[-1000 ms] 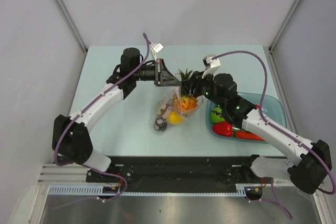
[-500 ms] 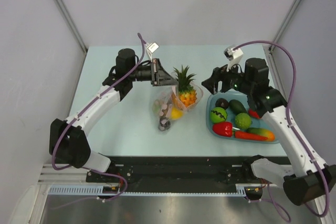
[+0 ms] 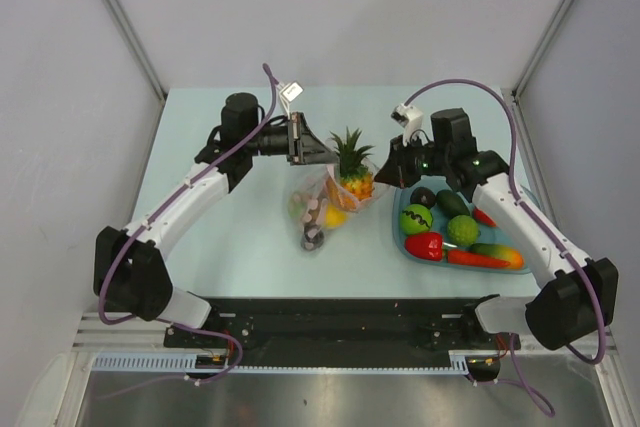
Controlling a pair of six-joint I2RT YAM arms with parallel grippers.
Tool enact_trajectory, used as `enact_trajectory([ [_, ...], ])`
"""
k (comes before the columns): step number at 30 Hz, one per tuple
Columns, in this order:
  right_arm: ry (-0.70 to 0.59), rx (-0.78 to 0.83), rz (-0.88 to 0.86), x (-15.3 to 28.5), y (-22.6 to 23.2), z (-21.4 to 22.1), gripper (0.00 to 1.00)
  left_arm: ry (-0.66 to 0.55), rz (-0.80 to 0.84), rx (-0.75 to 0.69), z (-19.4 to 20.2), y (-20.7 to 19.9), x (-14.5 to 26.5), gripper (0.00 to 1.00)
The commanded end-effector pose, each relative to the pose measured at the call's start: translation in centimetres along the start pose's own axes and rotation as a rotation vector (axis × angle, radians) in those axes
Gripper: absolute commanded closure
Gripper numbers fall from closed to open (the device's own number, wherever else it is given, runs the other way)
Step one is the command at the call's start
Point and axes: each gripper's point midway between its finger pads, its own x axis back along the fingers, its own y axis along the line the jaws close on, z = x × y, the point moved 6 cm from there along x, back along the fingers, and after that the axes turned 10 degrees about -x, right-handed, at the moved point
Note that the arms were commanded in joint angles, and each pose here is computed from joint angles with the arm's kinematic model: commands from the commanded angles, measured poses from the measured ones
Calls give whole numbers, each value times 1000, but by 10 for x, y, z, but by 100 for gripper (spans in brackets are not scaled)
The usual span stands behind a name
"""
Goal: Place the food in the zip-top bag and seal the zipper
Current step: Adjust the zipper food storage bag at the center of the board.
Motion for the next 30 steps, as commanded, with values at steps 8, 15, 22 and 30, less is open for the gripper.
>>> enact_trajectory([
  [8, -210, 177, -324, 46, 105, -62, 100, 50, -253, -350, -24, -24, 34, 100],
  [15, -226, 166, -399, 58, 141, -82, 100, 84, -223, -531, -32, -68, 56, 100],
  [22, -163, 44, -285, 30, 93, -78, 100, 184, -284, -443, -20, -53, 55, 100],
  [30, -71, 103, -245, -1, 83, -40, 100, 256, -397, -397, 13, -9, 54, 100],
])
